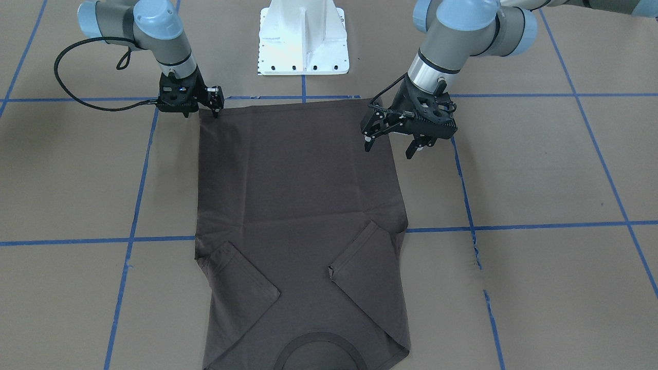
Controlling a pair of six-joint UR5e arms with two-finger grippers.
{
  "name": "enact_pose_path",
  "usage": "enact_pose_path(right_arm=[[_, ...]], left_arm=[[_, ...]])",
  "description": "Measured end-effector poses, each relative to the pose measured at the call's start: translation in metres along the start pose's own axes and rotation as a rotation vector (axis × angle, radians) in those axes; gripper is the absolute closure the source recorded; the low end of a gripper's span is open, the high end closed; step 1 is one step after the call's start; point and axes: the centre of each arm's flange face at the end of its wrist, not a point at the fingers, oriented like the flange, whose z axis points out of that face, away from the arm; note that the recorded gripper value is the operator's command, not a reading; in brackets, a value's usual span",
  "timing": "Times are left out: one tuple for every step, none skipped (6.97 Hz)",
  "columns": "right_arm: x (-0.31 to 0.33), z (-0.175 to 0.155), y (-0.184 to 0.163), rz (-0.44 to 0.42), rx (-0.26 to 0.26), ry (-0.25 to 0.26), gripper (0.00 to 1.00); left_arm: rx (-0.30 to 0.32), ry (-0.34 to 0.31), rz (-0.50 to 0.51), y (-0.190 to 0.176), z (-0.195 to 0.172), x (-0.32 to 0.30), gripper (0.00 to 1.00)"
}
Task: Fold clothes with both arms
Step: 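Move both grippers down to the hem corners nearest the robot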
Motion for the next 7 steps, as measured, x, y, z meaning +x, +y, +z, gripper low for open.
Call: enact_pose_path(right_arm=[[0.0,0.001,0.0,-0.003,-0.001,0.001,1.0],[0.0,0.0,0.0,-0.007,-0.004,-0.002,1.0],[0.0,-0.002,0.001,-0.01,-0.009,-0.006,1.0],[-0.001,-0.003,0.001,-0.009,-0.01,-0.011,1.0],[-0.002,-0.005,0.001,-0.006,-0.009,-0.015,1.0],[-0.004,-0.01,0.0,-0.004,-0.002,-0.024,1.0],[-0.007,-0.017,0.0,-0.004,0.004,-0.04,1.0]], left_arm=[[0.0,0.0,0.001,0.0,0.0,0.0,0.0],[-0.001,-0.001,0.001,0.0,0.0,0.0,0.0],[-0.002,-0.001,0.0,0.0,0.001,0.0,0.0],[-0.003,-0.001,0.0,0.0,0.001,0.0,0.0],[-0.004,-0.003,0.0,0.0,0.001,-0.001,0.0],[-0.005,-0.006,-0.003,0.0,0.003,-0.001,0.0],[-0.016,-0.011,-0.022,0.006,0.007,-0.004,0.0]])
